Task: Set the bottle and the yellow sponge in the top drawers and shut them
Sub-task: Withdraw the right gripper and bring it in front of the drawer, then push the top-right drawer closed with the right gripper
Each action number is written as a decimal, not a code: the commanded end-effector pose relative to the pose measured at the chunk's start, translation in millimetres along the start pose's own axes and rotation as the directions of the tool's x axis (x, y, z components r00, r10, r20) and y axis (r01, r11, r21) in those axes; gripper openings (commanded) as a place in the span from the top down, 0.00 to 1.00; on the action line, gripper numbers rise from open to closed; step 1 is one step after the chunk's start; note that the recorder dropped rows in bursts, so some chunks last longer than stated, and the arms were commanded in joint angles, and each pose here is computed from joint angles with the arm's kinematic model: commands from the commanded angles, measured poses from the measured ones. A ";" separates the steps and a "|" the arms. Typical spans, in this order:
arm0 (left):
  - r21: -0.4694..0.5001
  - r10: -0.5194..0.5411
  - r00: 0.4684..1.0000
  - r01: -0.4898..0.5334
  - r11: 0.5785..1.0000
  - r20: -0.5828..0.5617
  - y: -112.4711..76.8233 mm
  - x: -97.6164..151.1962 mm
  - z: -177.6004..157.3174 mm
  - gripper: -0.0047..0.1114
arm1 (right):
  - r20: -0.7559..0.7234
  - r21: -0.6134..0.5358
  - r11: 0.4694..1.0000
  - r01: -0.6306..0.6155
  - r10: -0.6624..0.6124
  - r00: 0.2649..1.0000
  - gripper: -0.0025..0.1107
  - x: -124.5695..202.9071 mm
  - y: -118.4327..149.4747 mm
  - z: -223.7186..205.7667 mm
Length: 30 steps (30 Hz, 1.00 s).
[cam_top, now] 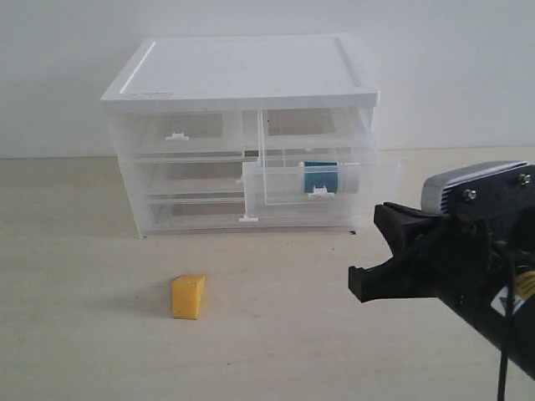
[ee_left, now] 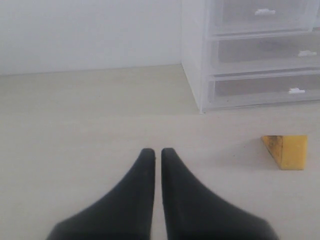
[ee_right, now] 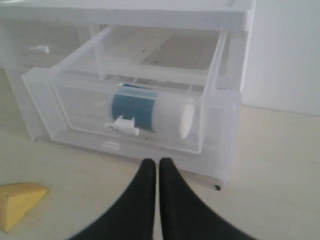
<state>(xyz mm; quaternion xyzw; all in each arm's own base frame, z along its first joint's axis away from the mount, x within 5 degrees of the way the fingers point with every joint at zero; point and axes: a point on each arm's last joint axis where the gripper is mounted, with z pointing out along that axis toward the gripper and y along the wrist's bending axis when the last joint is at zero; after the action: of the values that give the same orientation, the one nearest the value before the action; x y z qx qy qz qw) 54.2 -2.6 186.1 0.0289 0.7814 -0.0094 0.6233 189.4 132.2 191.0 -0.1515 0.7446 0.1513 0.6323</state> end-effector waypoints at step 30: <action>0.010 -0.008 1.000 0.008 1.000 0.007 -0.6 0.5 0.2 0.92 | 0.106 -0.048 0.996 -0.070 0.074 0.992 0.98 -1.4 21.4 63.0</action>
<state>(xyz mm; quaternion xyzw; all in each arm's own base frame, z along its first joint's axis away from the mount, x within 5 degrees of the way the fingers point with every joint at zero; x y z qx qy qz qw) 54.2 -2.6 186.1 0.0289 0.7814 -0.0094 0.6233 232.0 173.6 180.1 -0.1197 0.7115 0.2103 0.6598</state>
